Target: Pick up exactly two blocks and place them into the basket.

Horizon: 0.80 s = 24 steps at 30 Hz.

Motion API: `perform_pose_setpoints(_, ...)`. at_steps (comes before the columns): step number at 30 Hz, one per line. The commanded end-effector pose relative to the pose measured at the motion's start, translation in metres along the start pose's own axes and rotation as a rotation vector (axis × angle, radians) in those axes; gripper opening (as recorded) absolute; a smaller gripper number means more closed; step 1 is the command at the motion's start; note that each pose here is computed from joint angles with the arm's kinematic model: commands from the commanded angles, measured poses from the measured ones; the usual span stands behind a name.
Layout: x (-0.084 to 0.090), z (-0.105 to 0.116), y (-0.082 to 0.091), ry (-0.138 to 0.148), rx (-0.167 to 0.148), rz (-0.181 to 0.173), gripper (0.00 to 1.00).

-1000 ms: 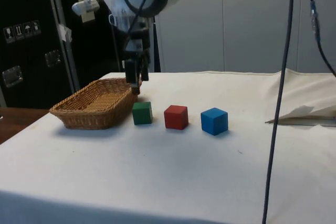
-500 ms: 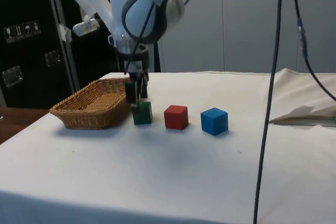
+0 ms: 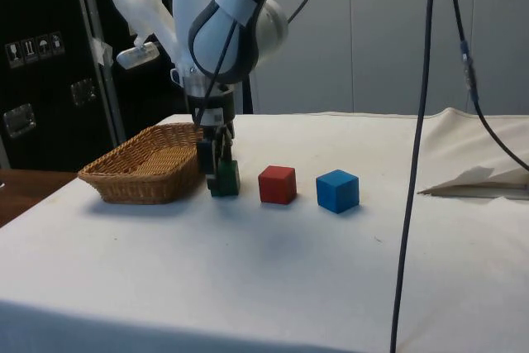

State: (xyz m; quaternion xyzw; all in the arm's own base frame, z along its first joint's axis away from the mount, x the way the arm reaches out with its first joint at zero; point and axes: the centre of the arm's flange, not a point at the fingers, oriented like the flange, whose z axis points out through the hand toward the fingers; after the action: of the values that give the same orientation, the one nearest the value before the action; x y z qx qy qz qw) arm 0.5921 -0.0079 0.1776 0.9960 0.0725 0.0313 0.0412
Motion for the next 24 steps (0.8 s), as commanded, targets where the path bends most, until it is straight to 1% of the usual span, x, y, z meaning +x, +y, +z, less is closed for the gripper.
perform_pose_setpoints(1, 0.0000, -0.0006, -0.0004, 0.002, 0.003, -0.001, 1.00)
perform_pose_setpoints(5, 0.0003, -0.0005, -0.0005, 0.002, 0.002, -0.001, 1.00)
perform_pose_setpoints(6, 0.0003, -0.0005, -0.0005, 0.002, 0.002, -0.001, 0.98)
perform_pose_setpoints(7, 0.0003, -0.0005, -0.0005, 0.002, 0.002, -0.001, 0.90)
perform_pose_setpoints(8, 0.0003, -0.0005, -0.0005, 0.002, 0.002, 0.000, 0.81)
perform_pose_setpoints(9, 0.0002, -0.0004, -0.0005, 0.001, 0.002, 0.000, 0.58)
perform_pose_setpoints(12, 0.0001, -0.0005, 0.0000, 0.001, 0.001, 0.000, 0.23)
perform_pose_setpoints(13, 0.0000, 0.0000, 0.0000, 0.000, 0.000, 0.000, 0.13)
perform_pose_setpoints(14, 0.0001, -0.0005, 0.0000, 0.001, 0.001, 0.000, 0.13)
perform_pose_setpoints(15, 0.0001, -0.0005, 0.0000, 0.001, 0.001, 0.000, 0.01)
perform_pose_setpoints(23, 0.0001, -0.0005, 0.0000, 0.001, 0.001, 0.000, 0.02)
perform_pose_setpoints(24, 0.0013, -0.0040, 0.0000, 0.003, 0.000, 0.003, 0.02)
